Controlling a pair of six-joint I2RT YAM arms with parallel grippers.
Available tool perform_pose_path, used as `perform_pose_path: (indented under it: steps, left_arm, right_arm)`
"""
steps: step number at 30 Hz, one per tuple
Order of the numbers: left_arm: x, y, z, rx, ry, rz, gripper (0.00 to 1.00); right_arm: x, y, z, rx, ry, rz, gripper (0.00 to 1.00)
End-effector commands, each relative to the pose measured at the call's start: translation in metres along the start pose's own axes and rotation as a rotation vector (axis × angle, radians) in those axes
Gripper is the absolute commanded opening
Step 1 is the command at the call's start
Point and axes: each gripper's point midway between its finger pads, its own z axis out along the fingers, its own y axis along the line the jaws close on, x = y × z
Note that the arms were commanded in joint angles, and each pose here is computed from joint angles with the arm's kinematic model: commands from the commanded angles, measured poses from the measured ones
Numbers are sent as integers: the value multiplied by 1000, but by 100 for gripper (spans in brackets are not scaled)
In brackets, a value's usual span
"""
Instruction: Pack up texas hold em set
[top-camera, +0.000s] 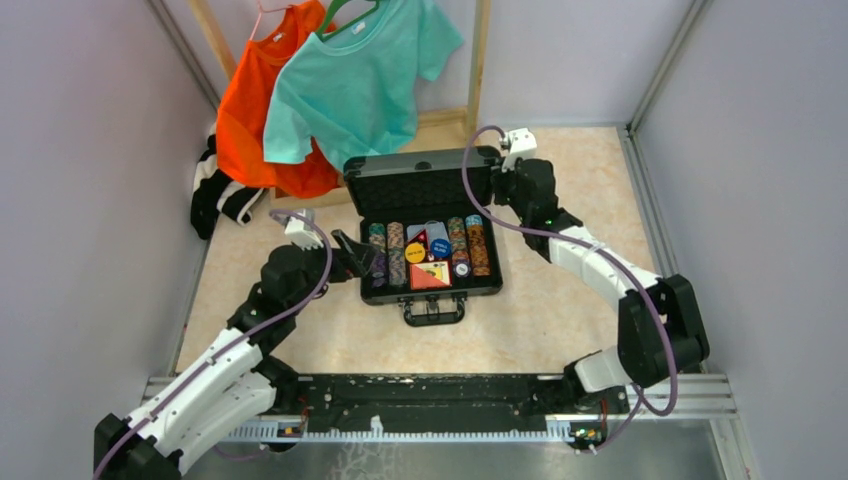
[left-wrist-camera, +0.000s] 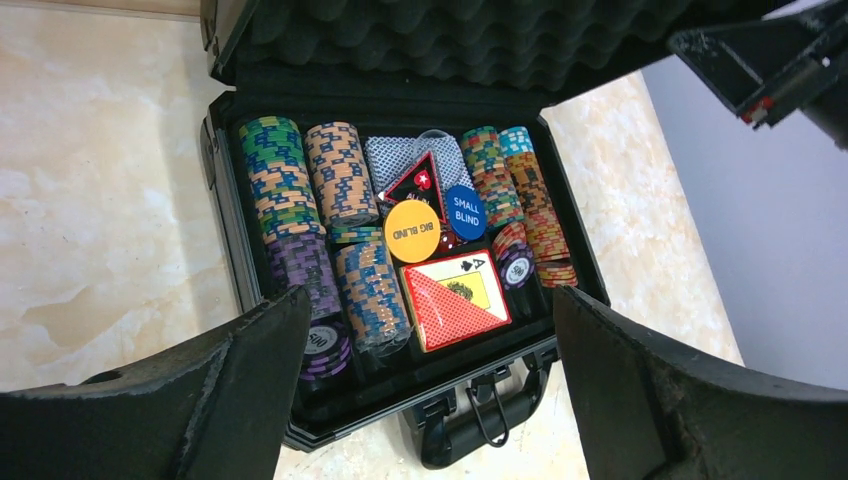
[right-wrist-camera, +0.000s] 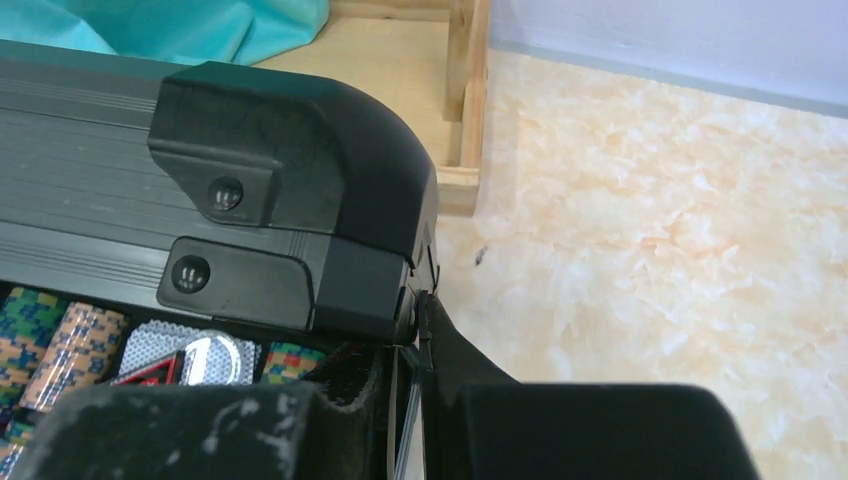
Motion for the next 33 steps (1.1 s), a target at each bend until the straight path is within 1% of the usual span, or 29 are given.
perform_pose_path:
  steps: [1,7,11,17,26,29,33]
  left_arm:
    - [-14,-4,-3,-8,-48,-47,95]
    - [-11,-4,-1,-7,-37,-57,95]
    - [-9,-2,0,-9,-34,-69,95]
    - [-6,0,1,-10,-35,-76,95]
    - [1,-1,9,4,-23,-89,95]
    - [5,-1,12,15,-18,-98,95]
    - [7,-3,10,23,0,-96,95]
  right_arm:
    - [-42,14,-35,-44,-128,54,9]
    - [-22,26,-64,-74,-108,71,21]
    - [-12,32,-84,-111,-111,99,24]
    - [13,26,-97,-94,-67,100,25]
    - [37,34,-114,-152,-31,153,26]
    - [47,32,-119,-148,-24,159,27]
    - [58,35,-125,-167,9,174,27]
